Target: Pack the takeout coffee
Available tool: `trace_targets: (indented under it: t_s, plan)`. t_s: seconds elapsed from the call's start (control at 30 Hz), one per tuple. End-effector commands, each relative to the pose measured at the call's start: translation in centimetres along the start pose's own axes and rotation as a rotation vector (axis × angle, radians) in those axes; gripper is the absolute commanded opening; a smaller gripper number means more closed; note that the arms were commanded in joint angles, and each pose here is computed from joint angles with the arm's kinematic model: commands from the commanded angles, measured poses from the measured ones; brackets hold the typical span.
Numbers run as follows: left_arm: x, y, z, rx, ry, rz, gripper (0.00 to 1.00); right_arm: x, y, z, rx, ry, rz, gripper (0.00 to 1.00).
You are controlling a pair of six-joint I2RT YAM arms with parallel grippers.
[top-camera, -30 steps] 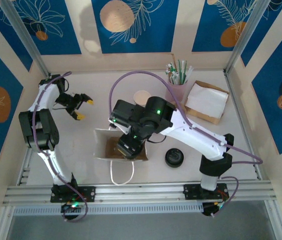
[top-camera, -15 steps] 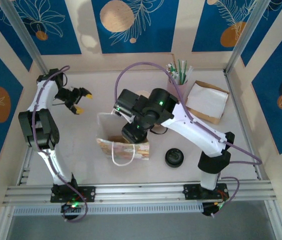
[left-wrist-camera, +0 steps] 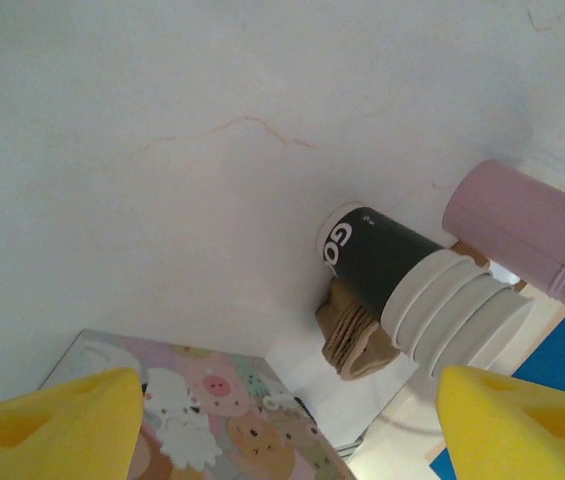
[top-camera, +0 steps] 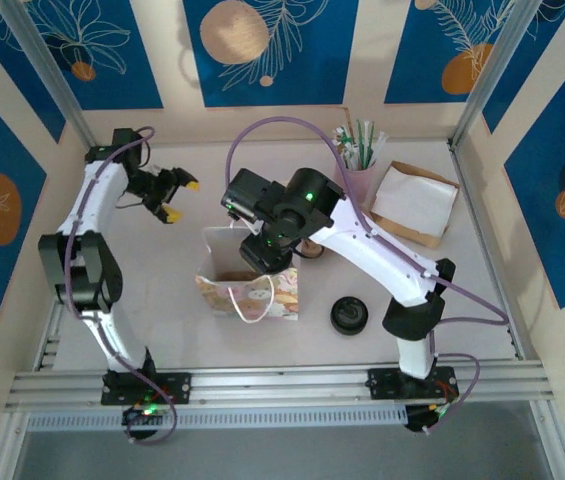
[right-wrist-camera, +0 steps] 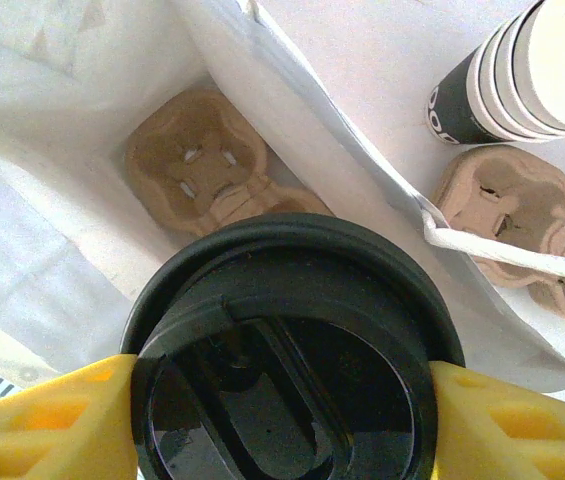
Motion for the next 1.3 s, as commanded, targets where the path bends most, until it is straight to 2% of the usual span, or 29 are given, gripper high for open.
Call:
trace_targets:
  t_s: [0.0,0.17,0.33,0.53,0.8,1.1,1.27]
  plan:
    - [2.1,2.8,-3.4,-0.009,-0.003,0.093,0.77,-0.5,-0.6,-2.2,0.162,0.002,-0.046,0.58]
    - [5.9,5.3,-9.2,0.039,-0.030,0.184,0.77,0.5,1.0,-2.3,0.130,-0.086,0.057,0.58]
    - [8.7,7.3,-14.3,0.106,-0.026,0.220,0.75,0.7,2.5,-3.0,0.095,-0.145,0.054,0.58]
    - [10.8,8.5,-18.0,0.162,-0.015,0.239,0.73,0.4,3.3,-2.5,0.046,-0.162,0.047,0.58]
    - [12.1,8.9,-20.0,0.170,0.001,0.223,0.67,0.0,3.9,-2.3,0.010,-0.184,0.030,0.58]
    - [12.0,8.9,-19.8,0.167,-0.016,0.214,0.65,0.1,0.4,-0.1,0.055,-0.088,-0.038,0.58]
    - [11.4,8.6,-19.7,0.198,-0.006,0.182,0.65,0.9,-1.8,0.1,0.121,-0.024,-0.058,0.58]
Point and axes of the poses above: each hand's point on the last joint's axis, 136 mm out from that joint toward the fingers, its own y axis back along the fingers, its own x axis along the line the jaws close on, z = x × y, the point moved 7 cm from there along y, back along the fingers, and after that the axes turned 1 degree about y, right-handed, at the moved point
